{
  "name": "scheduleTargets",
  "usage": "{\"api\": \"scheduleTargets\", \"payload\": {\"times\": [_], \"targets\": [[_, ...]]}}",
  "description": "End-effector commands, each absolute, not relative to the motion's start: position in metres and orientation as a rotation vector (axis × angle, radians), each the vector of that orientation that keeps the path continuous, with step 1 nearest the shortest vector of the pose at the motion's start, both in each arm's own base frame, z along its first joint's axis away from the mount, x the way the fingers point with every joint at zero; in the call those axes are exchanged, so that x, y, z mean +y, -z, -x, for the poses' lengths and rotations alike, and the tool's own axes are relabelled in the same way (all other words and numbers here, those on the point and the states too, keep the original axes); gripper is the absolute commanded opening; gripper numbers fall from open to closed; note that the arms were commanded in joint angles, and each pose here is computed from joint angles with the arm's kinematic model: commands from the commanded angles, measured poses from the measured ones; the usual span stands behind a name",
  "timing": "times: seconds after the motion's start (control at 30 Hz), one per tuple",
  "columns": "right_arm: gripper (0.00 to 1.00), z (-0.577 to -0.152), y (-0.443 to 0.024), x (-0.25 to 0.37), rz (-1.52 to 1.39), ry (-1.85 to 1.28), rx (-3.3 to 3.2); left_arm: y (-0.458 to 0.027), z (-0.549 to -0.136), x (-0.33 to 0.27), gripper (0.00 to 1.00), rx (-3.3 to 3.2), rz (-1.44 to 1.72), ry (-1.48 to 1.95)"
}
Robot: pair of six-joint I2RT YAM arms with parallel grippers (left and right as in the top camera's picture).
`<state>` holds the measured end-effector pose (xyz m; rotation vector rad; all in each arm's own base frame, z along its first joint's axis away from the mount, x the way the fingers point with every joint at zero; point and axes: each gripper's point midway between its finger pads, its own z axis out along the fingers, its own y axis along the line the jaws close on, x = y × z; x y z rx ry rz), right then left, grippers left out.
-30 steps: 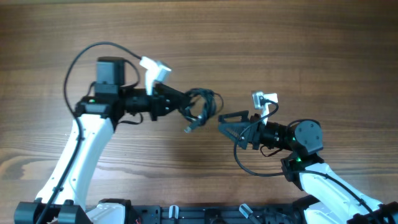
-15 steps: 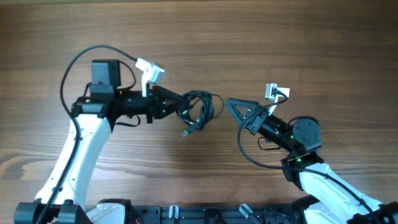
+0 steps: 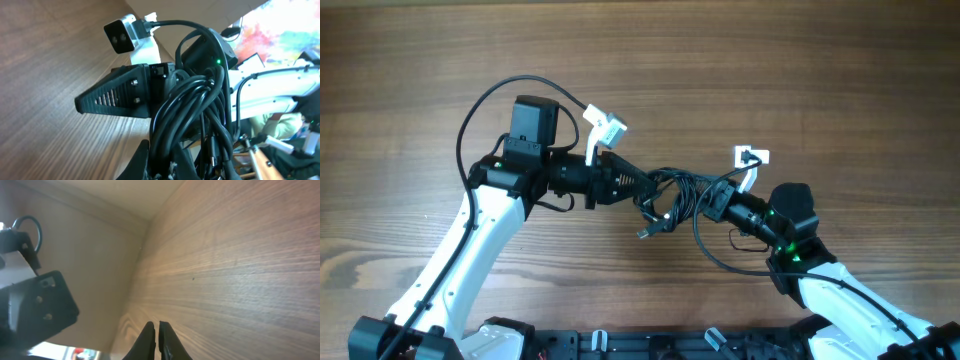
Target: Untangle cables
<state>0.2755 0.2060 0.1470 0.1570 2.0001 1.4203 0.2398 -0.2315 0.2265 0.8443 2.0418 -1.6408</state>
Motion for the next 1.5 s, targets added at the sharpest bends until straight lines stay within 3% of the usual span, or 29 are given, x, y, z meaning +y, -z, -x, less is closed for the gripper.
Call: {"api": "scheduleTargets", "payload": {"times": [0.0, 0.07, 0.13, 0.2, 0.3, 0.33, 0.4, 0.53, 0.8, 1.03, 1.1, 1.2, 1.3, 1.37, 1.47], "targets": [[0.05, -0.288, -0.137, 0.188, -0.138, -1.28, 2.005, -0.235, -0.246, -0.232, 0.04, 2.135, -0.684, 1.737], [0.06, -0.293, -0.125, 0.174, -0.216, -1.249, 2.044, -0.238, -0.25, -0.233, 0.04, 2.145, -0.647, 1.753], [0.24, -0.289, -0.129, 0.171, -0.19, -1.323, 2.048, -0.245, -0.257, -0.235, 0.04, 2.128, -0.623, 1.758], [0.3, -0.284, -0.14, 0.173, -0.141, -1.397, 2.023, -0.247, -0.263, -0.236, 0.04, 2.14, -0.578, 1.75], [0.46, -0.273, -0.169, 0.186, -0.027, -1.538, 1.936, -0.239, -0.295, -0.232, 0.04, 2.304, -0.175, 1.691], [0.57, -0.273, -0.177, 0.188, -0.006, -1.548, 1.899, -0.236, -0.303, -0.229, 0.04, 2.348, -0.015, 1.687], [0.64, -0.279, -0.186, 0.188, -0.068, -1.56, 1.861, -0.235, -0.309, -0.228, 0.04, 2.393, 0.186, 1.726], [0.69, -0.297, -0.188, 0.18, -0.333, -1.561, 1.829, -0.236, -0.304, -0.235, 0.04, 2.441, 0.326, 1.797], [0.79, -0.317, -0.202, 0.168, -0.5, -1.482, 1.683, -0.237, -0.276, -0.267, 0.04, 2.512, 0.226, 1.846], [0.66, -0.33, -0.146, 0.141, -0.755, -1.273, 1.812, -0.262, -0.266, -0.273, 0.04, 2.423, 0.017, 1.984], [0.72, -0.323, -0.151, 0.153, -0.643, -1.321, 1.845, -0.264, -0.271, -0.269, 0.04, 2.402, 0.019, 1.978], [0.72, -0.302, -0.173, 0.182, -0.214, -1.371, 1.843, -0.263, -0.28, -0.26, 0.04, 2.384, 0.062, 1.959], [0.79, -0.295, -0.156, 0.185, -0.222, -1.38, 1.93, -0.263, -0.288, -0.252, 0.04, 2.364, 0.082, 1.939], [1.0, -0.291, -0.154, 0.187, -0.168, -1.379, 1.944, -0.263, -0.294, -0.244, 0.04, 2.32, 0.018, 1.891], [1.0, -0.287, -0.152, 0.182, -0.113, -1.401, 1.959, -0.258, -0.3, -0.233, 0.04, 2.293, -0.034, 1.827]]}}
